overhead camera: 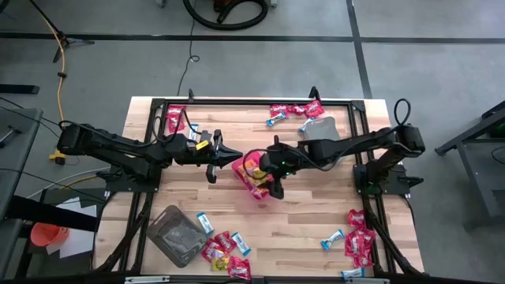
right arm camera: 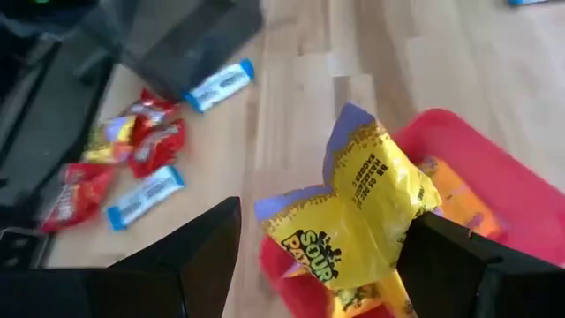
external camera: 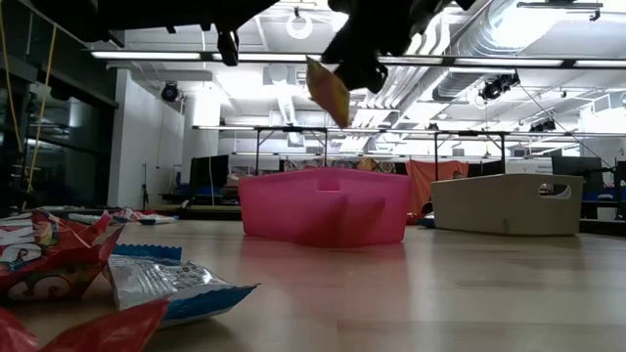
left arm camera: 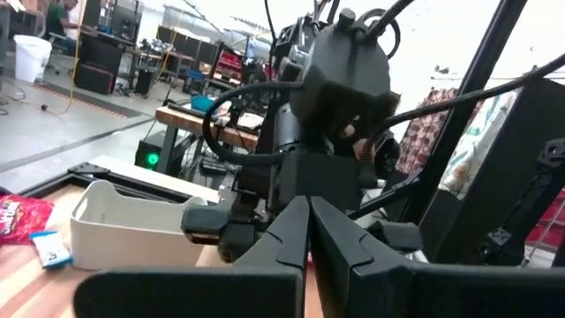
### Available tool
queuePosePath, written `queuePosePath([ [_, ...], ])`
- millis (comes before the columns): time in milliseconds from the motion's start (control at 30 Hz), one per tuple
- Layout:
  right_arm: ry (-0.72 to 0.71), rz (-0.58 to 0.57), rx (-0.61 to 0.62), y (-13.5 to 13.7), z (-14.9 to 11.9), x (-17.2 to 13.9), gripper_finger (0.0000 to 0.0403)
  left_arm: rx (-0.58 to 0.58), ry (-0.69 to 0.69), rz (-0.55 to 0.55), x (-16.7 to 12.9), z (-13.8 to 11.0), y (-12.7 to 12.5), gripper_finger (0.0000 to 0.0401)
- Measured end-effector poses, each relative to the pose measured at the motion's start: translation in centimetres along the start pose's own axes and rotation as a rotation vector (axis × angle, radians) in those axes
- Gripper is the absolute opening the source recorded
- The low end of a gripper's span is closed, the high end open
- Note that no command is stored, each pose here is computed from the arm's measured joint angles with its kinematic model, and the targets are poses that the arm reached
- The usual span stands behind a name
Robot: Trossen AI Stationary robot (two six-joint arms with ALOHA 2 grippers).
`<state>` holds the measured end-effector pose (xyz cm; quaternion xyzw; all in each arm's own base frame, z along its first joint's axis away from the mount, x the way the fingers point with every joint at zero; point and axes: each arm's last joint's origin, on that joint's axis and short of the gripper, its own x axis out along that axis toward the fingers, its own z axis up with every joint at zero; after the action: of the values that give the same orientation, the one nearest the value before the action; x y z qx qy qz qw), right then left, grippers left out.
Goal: Sort candy
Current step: Put the yellow candy into the red bin
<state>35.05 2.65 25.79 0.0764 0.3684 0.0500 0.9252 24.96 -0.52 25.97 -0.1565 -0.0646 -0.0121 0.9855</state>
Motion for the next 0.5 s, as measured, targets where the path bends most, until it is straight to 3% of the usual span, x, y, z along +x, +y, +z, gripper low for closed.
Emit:
queuePosePath([
  [133,0.097,-0.119,0.012,-0.6,-1.2,0.6,0.0268,0.000,0.006,0.002,0.0,-0.1,0.0,0.0000],
  [333,-0.017,-0.054,-0.036,0.1,0.0,0.7,0.0268,0.011,0.010,0.015,0.0,-0.1,0.1,0.0000],
  [500,-0.064,-0.015,-0.039,0.2,0.5,0.6,0.0268,0.148,0.138,0.139,-0.1,-1.5,0.4,0.0000],
])
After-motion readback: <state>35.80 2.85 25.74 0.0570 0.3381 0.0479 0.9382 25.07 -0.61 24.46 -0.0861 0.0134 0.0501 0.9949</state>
